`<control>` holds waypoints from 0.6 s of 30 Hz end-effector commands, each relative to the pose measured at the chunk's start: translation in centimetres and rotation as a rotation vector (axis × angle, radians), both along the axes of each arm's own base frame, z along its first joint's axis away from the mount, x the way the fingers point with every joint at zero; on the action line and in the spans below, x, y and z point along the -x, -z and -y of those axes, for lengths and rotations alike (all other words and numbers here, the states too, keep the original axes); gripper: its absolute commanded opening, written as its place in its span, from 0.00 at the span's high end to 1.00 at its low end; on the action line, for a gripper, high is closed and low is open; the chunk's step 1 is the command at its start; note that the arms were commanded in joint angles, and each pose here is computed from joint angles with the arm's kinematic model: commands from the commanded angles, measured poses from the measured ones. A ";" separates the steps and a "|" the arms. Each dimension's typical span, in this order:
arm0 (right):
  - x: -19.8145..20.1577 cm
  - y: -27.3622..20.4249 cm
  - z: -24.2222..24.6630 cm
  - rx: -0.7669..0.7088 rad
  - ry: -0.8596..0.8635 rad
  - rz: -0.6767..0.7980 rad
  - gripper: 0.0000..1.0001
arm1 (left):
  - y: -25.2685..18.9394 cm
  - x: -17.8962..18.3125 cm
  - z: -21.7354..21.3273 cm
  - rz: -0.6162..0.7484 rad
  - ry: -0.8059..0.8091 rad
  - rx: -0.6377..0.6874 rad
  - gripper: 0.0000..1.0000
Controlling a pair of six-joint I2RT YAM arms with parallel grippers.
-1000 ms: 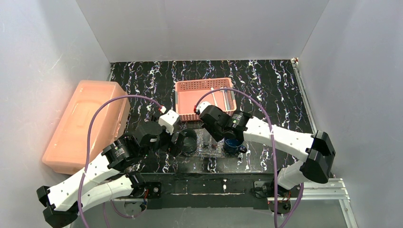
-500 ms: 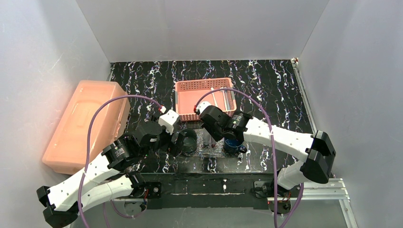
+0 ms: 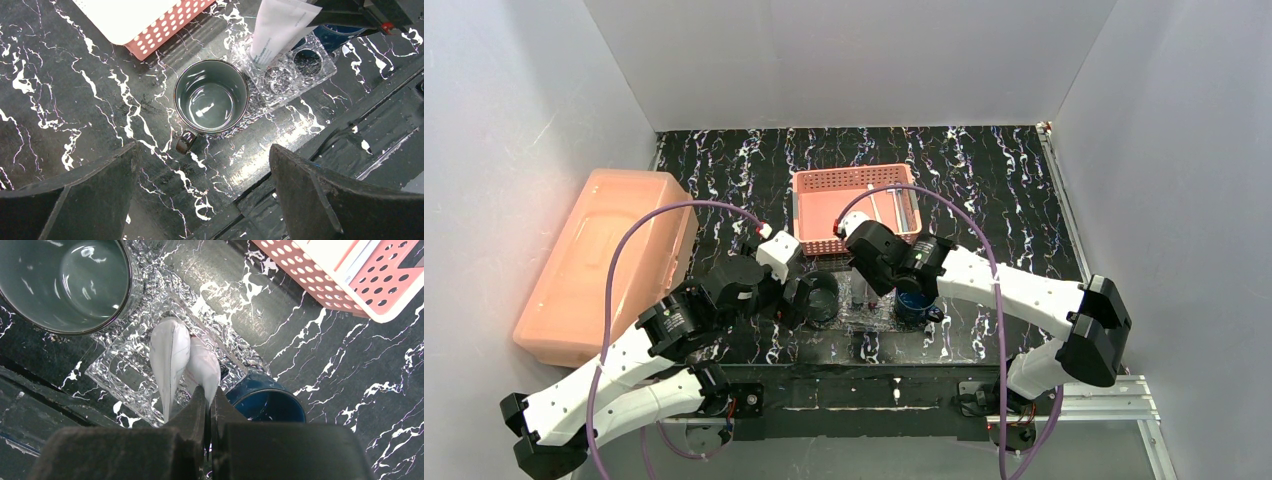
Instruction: Prepare toiletry sets of a toothbrush and toothpaste on the tray
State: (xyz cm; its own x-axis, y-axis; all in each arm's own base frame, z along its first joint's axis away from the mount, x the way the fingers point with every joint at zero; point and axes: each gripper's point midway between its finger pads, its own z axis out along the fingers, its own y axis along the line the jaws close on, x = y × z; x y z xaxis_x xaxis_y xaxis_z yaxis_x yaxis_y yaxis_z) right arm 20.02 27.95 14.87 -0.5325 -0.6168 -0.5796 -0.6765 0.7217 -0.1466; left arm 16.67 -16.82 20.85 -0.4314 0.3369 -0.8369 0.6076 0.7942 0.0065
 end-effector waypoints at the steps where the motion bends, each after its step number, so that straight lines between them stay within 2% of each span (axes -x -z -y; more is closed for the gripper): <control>1: -1.5 -0.9 -0.6 -0.041 0.024 0.044 0.99 | -0.4 -0.1 -0.1 0.015 -0.004 0.011 0.02; 16: -1.6 -1.1 -0.7 -0.042 0.014 0.034 0.99 | -0.4 -0.1 -0.2 0.016 -0.005 0.012 0.02; 18: -1.6 -1.1 -0.7 -0.044 0.012 0.031 0.96 | -0.4 -0.1 -0.1 0.015 -0.004 0.011 0.02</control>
